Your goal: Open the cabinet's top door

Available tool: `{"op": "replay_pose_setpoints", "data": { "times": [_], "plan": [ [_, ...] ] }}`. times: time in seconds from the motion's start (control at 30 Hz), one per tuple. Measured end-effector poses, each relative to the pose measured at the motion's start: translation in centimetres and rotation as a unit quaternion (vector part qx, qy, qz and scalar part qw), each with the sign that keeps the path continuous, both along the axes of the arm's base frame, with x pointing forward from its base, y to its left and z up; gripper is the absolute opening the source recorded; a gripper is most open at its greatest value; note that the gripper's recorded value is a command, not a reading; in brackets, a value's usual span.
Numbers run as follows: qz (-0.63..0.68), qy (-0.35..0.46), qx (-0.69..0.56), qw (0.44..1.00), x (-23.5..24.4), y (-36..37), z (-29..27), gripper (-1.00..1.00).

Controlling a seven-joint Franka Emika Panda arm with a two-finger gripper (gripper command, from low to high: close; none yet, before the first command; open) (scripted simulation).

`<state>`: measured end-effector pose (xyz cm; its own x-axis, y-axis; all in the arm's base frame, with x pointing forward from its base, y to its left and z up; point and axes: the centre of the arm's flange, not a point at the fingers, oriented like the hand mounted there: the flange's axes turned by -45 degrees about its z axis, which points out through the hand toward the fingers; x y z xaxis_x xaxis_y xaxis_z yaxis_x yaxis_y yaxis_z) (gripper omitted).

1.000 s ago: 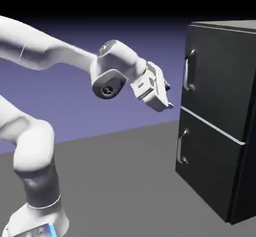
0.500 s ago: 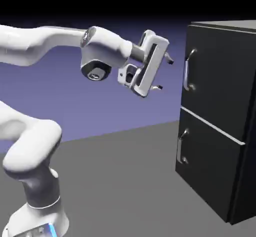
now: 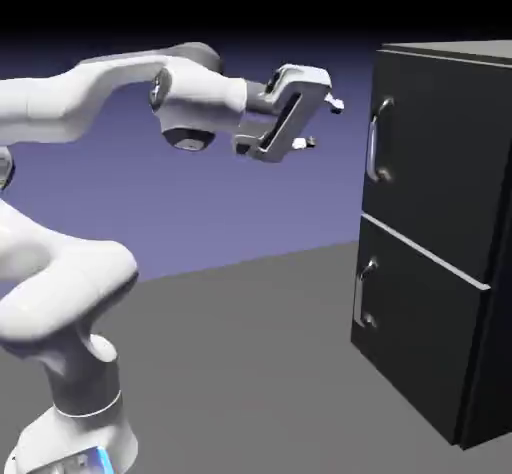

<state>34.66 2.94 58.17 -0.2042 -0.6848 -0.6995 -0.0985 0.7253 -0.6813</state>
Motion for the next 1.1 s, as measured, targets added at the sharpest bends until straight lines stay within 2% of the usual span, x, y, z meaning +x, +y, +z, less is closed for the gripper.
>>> {"op": "replay_pose_setpoints", "data": {
  "times": [0.27, 0.57, 0.6, 0.73, 0.77, 0.83, 1.1],
  "plan": [
    [-0.026, -0.066, 0.18, 0.981, 2.8, 1.9, -2.5, 0.0],
    [-0.034, -0.125, 0.367, 0.921, 7.2, 2.1, -7.2, 0.0],
    [-0.034, -0.125, 0.367, 0.921, 7.2, 2.1, -7.2, 0.0],
    [-0.034, -0.125, 0.367, 0.921, 12.0, 1.8, -7.2, 0.0],
    [-0.034, -0.125, 0.367, 0.921, 12.2, 1.8, -7.2, -1.0],
    [-0.034, -0.125, 0.367, 0.921, 12.2, 1.8, -7.2, -1.0],
    [0.065, -0.084, 0.378, 0.92, 6.3, -1.7, -7.2, -1.0]
  ]
}}
